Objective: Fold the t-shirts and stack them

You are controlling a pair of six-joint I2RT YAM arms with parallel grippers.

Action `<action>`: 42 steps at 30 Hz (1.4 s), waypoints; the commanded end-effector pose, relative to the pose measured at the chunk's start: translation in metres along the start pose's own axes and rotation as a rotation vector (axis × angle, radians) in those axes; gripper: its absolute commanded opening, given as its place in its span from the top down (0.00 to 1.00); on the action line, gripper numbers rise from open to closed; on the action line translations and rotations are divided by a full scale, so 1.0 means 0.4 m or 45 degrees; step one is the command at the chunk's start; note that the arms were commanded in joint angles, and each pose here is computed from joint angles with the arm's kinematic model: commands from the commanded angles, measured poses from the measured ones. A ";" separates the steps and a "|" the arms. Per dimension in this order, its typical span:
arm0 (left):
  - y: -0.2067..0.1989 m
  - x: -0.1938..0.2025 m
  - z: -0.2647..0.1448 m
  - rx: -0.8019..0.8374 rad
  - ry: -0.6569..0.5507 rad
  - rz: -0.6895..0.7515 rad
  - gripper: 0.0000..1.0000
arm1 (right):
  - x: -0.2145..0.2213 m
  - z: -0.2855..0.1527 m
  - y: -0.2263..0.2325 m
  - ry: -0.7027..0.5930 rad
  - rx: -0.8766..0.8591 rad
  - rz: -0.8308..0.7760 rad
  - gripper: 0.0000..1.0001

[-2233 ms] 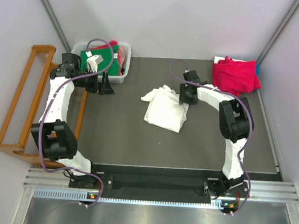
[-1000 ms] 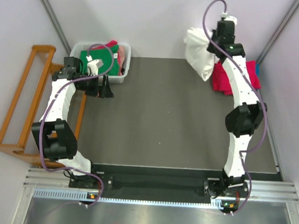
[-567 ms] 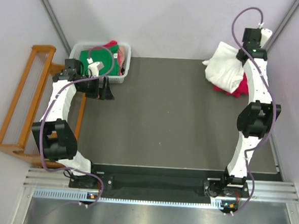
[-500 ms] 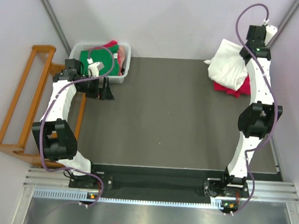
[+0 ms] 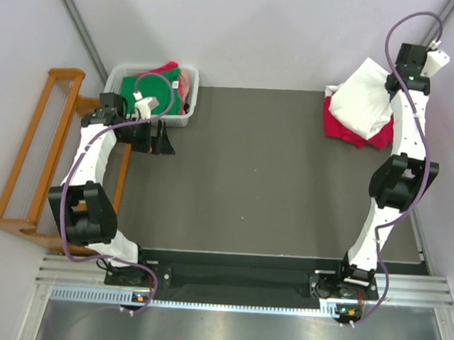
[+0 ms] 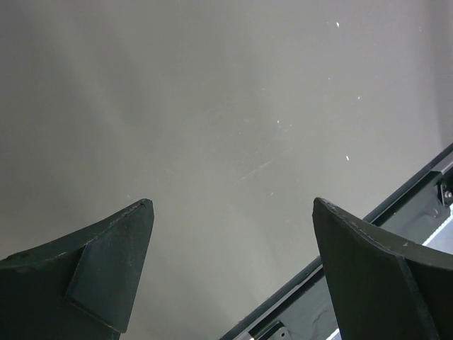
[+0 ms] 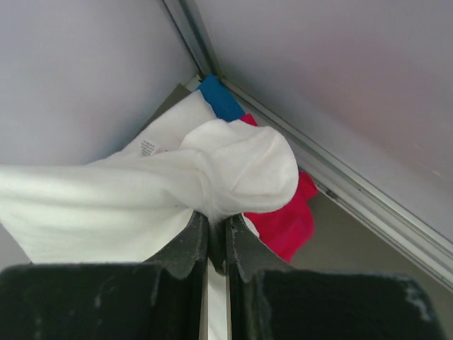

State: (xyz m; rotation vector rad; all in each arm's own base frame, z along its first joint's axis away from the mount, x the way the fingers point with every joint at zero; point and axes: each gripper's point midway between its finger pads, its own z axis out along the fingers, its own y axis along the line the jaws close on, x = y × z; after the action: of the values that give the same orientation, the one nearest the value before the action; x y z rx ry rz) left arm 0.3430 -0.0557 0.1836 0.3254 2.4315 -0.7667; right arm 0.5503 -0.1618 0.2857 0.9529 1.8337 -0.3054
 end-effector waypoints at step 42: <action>-0.081 -0.003 -0.095 -0.023 -0.093 0.100 0.02 | 0.358 -0.813 0.333 0.227 -1.207 -0.547 0.00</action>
State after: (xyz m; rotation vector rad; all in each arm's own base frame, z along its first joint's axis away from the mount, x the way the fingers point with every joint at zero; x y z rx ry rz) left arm 0.3241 -0.0590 0.2128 0.3776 2.3675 -0.7355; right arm 0.4228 0.1593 0.3597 0.0053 1.9983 0.2907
